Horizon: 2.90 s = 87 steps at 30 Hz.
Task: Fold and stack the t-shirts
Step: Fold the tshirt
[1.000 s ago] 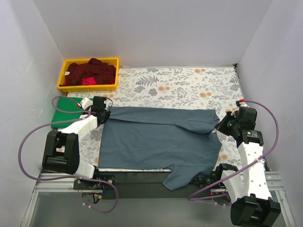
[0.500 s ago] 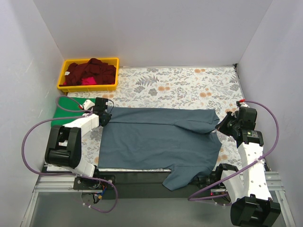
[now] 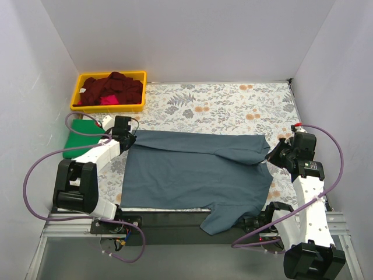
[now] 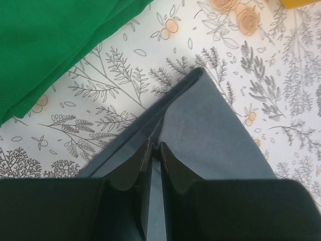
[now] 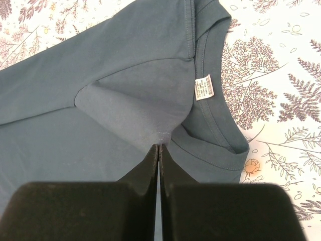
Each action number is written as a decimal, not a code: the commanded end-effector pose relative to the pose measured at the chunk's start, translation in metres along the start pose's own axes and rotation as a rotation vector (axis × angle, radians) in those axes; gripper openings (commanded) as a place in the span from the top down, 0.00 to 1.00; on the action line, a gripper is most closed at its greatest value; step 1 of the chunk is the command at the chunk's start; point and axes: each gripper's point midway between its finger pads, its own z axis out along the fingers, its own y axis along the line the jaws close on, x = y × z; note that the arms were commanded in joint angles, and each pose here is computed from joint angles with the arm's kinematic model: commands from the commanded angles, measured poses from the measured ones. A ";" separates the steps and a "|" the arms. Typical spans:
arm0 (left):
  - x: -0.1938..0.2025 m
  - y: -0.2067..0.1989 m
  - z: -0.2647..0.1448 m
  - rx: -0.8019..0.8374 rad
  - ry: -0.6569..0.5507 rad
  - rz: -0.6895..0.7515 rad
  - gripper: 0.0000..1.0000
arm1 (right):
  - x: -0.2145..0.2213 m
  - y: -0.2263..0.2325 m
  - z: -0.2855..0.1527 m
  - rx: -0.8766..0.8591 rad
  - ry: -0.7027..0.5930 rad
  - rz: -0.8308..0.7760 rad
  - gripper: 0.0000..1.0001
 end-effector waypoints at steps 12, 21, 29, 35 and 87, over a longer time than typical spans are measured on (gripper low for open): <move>0.022 0.042 0.002 -0.143 0.025 -0.036 0.57 | 0.010 -0.012 -0.001 0.046 0.008 -0.016 0.91; -0.040 0.001 -0.054 0.057 -0.106 0.099 0.26 | -0.024 -0.007 -0.022 0.090 -0.094 -0.149 0.56; -0.045 0.002 -0.087 0.171 -0.143 0.250 0.23 | 0.019 0.062 0.002 -0.196 0.070 -0.368 0.59; -0.032 0.011 -0.084 0.185 -0.133 0.263 0.23 | 0.078 0.097 0.036 -0.182 0.207 -0.591 0.69; -0.019 0.006 -0.081 0.219 -0.075 0.296 0.23 | 0.050 0.078 0.155 0.133 0.274 -0.967 0.79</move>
